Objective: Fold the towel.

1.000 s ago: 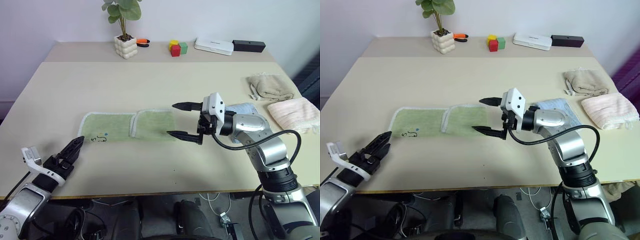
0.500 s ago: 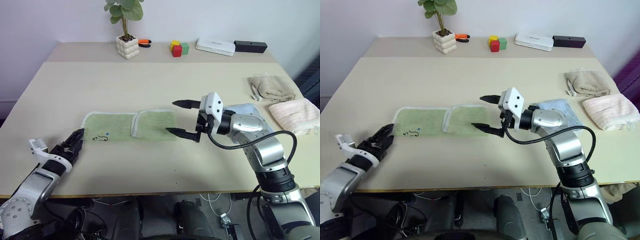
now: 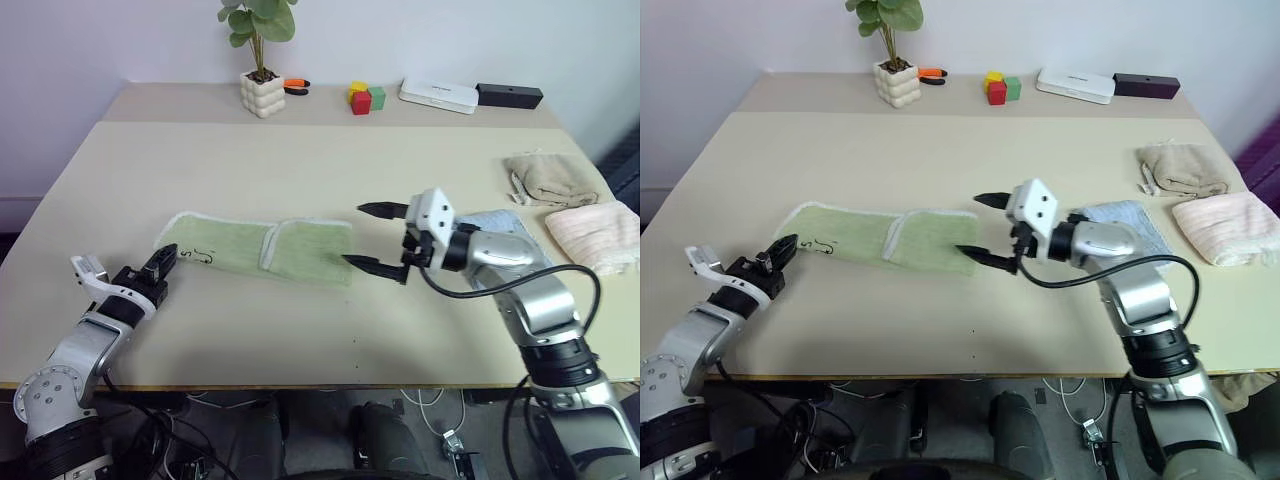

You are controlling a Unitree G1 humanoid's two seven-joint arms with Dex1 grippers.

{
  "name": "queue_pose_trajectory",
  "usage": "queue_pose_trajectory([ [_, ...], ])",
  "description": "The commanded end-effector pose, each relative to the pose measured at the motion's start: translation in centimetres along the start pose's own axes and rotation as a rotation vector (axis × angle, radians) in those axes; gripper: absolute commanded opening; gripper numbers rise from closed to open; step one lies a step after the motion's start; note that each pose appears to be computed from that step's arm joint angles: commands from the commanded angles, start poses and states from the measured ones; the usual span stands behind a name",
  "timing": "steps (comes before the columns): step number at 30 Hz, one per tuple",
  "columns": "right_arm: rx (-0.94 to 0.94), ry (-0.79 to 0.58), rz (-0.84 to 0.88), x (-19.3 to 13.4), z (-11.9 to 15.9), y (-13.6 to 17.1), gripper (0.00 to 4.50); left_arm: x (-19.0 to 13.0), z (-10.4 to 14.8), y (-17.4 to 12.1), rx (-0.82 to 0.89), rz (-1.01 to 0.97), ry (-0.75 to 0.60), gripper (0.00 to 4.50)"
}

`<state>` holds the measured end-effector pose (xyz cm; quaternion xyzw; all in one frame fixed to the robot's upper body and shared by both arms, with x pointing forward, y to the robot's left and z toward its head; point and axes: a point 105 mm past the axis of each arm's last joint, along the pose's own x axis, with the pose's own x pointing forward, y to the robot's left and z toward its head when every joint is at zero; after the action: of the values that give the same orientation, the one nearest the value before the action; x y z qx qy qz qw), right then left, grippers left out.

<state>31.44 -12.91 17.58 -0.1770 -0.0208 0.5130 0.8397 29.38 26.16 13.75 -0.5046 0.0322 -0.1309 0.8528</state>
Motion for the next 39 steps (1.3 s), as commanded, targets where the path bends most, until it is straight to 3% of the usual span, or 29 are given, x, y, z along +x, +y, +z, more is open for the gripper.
queue_pose_trajectory([
  [1,0.020,-0.002,-0.035,-2.5,0.1,-1.0,4.50,0.7,-0.1,-3.8,0.148,-0.151,0.024,0.10],
  [6,0.033,-0.001,-0.067,-3.2,0.0,-1.5,4.50,2.6,-3.8,-6.6,0.487,-0.311,0.199,0.10],
  [12,0.025,-0.001,-0.088,-2.9,-0.1,-1.6,4.50,5.6,-8.9,-8.9,0.625,-0.526,0.349,0.10],
  [17,0.024,0.030,-0.122,-4.4,-0.5,-2.1,4.50,7.1,-13.0,-10.4,0.620,-0.676,0.478,0.10],
  [22,0.066,0.020,-0.151,-5.9,-0.4,-2.0,4.50,7.3,-15.9,-9.7,0.615,-0.707,0.611,0.10],
  [31,0.065,0.016,-0.178,-5.9,-0.3,-1.5,4.50,8.4,-18.7,-7.5,0.755,-0.679,0.717,0.10],
  [34,0.057,0.008,-0.190,-5.7,-0.1,-1.5,4.50,8.3,-19.6,-7.7,0.708,-0.690,0.735,0.10],
  [37,0.053,0.009,-0.192,-5.6,0.0,-1.5,4.50,7.7,-20.0,-7.6,0.679,-0.692,0.763,0.96],
  [39,0.053,0.007,-0.191,-5.5,0.0,-1.5,4.50,7.2,-20.1,-7.9,0.635,-0.708,0.777,1.88],
])
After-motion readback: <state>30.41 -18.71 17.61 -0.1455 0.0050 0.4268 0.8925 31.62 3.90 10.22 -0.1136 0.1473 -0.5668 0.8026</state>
